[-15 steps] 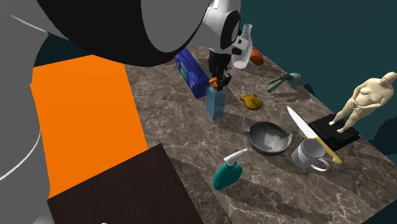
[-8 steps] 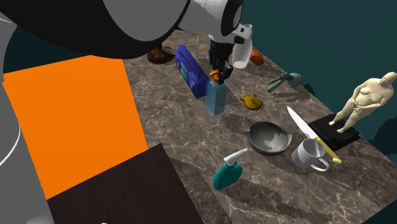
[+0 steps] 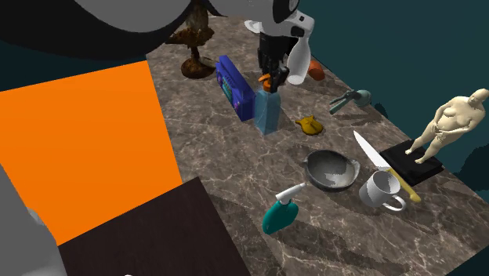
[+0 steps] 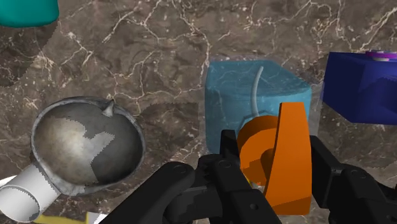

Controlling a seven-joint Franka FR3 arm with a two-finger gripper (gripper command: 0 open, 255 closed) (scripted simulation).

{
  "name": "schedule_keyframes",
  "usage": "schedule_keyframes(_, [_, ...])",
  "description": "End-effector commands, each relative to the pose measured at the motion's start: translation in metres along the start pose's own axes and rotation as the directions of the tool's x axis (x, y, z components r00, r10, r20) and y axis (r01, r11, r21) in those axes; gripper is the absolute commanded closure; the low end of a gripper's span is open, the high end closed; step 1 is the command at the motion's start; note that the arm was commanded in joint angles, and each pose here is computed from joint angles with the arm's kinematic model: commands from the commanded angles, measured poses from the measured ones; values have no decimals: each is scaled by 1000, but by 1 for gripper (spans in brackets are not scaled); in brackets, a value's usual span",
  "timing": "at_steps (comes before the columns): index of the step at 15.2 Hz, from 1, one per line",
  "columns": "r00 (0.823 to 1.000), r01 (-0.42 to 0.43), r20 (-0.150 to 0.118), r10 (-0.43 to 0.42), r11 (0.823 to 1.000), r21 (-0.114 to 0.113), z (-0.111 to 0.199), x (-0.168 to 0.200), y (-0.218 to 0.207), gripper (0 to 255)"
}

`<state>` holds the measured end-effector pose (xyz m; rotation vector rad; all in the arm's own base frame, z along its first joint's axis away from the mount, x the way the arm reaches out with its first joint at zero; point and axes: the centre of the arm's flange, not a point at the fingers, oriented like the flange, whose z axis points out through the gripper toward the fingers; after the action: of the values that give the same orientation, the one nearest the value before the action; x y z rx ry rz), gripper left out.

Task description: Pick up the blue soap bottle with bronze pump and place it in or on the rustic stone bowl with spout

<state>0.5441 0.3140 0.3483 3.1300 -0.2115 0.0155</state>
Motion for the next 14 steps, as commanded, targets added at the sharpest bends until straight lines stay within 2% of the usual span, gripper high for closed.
schedule_keyframes(1, [1000, 0, 0, 0, 1000, 0, -11, 0, -1, 255])
schedule_keyframes(14, [1000, 0, 0, 0, 1000, 0, -76, 1, 0, 255])
